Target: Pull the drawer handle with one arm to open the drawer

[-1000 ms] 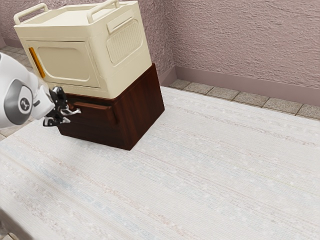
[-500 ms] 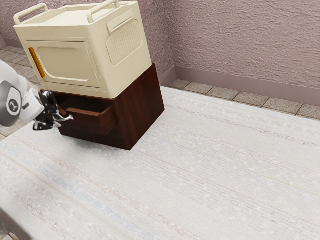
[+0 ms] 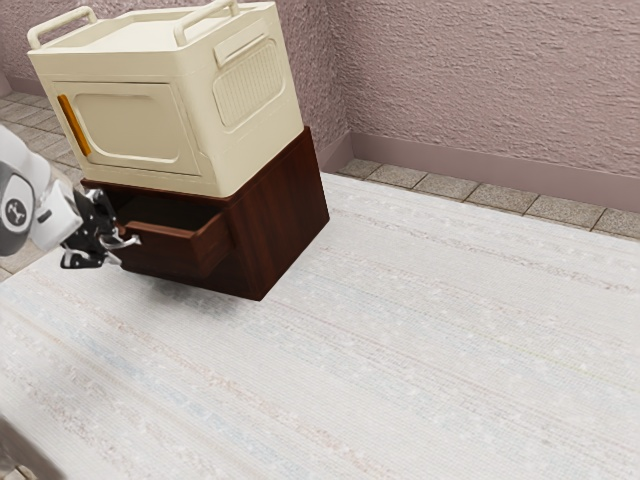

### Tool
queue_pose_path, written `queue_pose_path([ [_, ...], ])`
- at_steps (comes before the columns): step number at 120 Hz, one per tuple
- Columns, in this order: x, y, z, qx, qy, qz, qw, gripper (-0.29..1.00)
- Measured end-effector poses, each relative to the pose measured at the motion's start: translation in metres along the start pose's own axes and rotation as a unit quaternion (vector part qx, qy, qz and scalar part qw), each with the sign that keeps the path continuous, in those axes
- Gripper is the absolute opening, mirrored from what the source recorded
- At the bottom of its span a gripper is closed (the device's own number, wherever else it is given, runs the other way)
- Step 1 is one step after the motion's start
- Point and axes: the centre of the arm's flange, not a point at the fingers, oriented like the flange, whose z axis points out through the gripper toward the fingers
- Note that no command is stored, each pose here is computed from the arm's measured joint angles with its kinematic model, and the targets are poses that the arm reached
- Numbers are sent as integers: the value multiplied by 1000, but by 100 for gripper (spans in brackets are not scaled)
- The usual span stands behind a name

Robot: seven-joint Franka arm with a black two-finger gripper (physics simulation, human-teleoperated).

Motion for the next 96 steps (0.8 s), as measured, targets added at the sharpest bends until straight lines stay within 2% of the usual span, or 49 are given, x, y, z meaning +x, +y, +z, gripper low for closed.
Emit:
queue_pose_path([
  [60,-7,18,-11,-5,6,-5,1000,7],
  [96,-11,23,-12,-9,8,-7,1000,9],
])
